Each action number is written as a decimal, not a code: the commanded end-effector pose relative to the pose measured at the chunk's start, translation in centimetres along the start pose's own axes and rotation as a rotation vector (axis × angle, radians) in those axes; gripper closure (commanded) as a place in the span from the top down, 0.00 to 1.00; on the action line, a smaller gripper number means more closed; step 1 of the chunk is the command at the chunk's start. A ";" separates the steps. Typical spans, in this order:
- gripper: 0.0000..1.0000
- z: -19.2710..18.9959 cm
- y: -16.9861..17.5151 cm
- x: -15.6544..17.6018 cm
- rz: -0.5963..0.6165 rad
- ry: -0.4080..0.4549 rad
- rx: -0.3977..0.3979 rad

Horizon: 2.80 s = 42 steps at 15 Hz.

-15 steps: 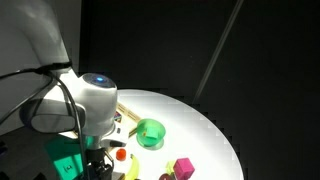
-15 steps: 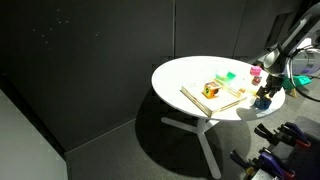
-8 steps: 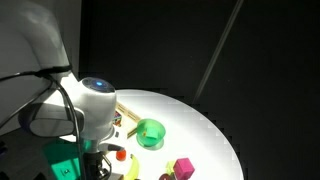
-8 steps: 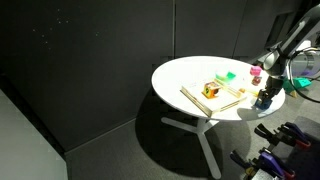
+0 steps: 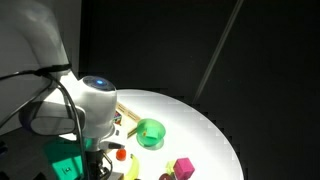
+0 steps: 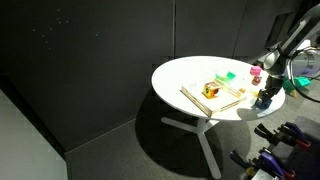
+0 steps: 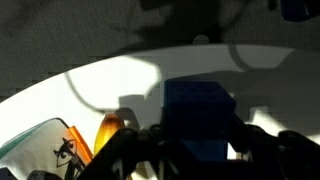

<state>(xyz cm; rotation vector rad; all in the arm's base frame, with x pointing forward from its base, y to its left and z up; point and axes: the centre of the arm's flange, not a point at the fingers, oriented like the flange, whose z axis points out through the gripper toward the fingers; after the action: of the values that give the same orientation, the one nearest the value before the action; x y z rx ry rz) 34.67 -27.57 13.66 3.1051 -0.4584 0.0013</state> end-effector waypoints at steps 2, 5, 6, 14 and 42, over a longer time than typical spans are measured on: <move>0.30 -2.9 -0.5 -0.1 -0.026 -0.016 0.011; 0.30 -4.7 -0.9 0.3 -0.044 -0.025 0.013; 0.30 -5.3 -1.0 0.5 -0.053 -0.026 0.012; 0.30 -10.3 -3.0 4.2 -0.065 0.030 0.017; 0.30 -10.4 -14.3 18.6 -0.075 0.072 -0.033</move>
<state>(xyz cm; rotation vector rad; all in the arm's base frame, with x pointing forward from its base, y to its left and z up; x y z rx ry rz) 54.98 -20.39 23.83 3.0856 -0.3458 0.1288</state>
